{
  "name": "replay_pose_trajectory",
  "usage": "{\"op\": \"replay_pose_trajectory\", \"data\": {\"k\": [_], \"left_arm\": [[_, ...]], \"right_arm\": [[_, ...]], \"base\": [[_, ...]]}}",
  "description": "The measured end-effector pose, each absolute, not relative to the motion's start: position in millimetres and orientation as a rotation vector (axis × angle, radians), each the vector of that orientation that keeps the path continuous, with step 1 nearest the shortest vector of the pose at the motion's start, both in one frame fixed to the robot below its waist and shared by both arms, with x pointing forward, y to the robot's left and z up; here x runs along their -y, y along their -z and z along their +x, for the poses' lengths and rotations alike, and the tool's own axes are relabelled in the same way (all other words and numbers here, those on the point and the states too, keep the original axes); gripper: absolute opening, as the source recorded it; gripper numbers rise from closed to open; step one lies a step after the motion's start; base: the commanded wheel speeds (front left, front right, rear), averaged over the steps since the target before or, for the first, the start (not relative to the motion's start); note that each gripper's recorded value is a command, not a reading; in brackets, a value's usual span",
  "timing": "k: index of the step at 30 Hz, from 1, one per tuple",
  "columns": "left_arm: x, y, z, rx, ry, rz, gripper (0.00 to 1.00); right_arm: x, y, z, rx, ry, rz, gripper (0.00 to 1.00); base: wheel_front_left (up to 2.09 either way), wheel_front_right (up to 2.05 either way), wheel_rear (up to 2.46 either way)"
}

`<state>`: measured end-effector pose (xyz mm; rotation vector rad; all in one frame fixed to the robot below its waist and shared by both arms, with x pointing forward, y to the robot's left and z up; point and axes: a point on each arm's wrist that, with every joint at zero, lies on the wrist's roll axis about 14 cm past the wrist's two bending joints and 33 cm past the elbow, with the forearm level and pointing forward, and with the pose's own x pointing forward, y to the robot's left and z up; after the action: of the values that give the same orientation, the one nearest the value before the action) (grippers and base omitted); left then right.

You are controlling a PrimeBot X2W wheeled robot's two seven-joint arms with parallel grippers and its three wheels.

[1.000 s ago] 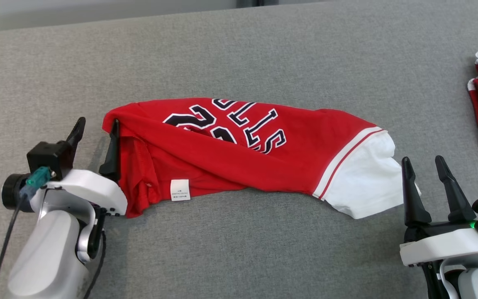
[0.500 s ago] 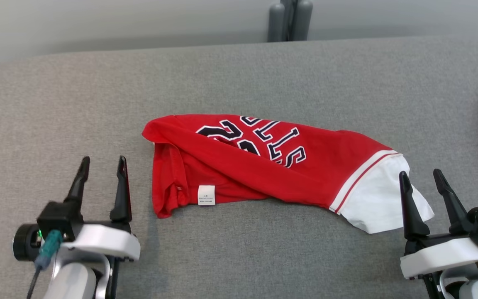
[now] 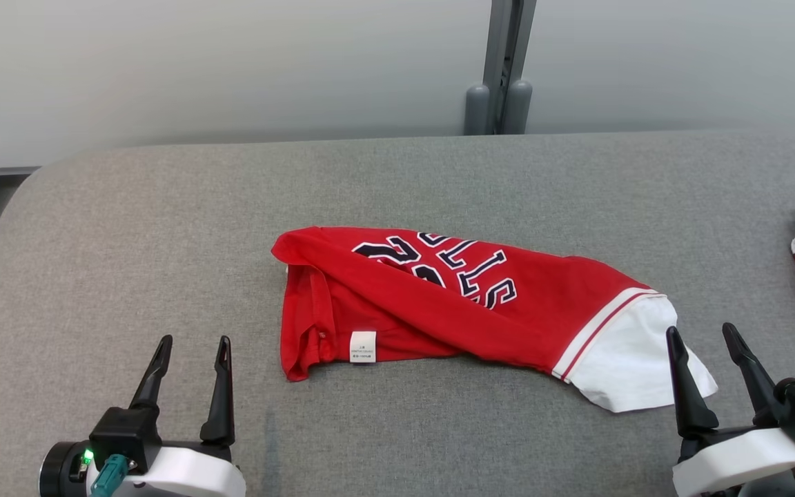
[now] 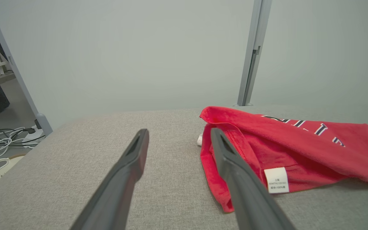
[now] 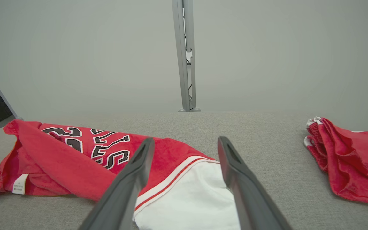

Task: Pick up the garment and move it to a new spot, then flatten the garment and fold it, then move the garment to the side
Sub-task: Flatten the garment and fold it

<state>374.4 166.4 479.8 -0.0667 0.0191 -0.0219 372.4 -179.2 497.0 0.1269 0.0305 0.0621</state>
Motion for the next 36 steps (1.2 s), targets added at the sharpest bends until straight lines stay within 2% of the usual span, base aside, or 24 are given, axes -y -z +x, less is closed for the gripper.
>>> {"op": "replay_pose_trajectory", "data": {"k": [13, 19, 27, 36], "left_arm": [[-154, -480, 370, -0.029, 0.072, -0.044, 1.0], [-111, -487, 385, -0.046, 0.22, -0.063, 1.0], [-47, -460, 394, -0.223, 0.421, -0.094, 1.0], [-51, -410, 402, -0.387, 0.389, -0.101, 1.0]], "right_arm": [[183, -503, 365, -0.021, -0.052, 0.122, 1.0], [181, -498, 371, -0.037, -0.059, 0.129, 1.0], [182, -489, 381, -0.06, -0.052, 0.14, 1.0], [198, -473, 382, -0.092, 0.002, 0.151, 1.0]], "base": [[0.0, 0.0, 0.0], [0.0, 0.0, 0.0], [0.0, 0.0, 0.0], [0.0, 0.0, 0.0]]}}
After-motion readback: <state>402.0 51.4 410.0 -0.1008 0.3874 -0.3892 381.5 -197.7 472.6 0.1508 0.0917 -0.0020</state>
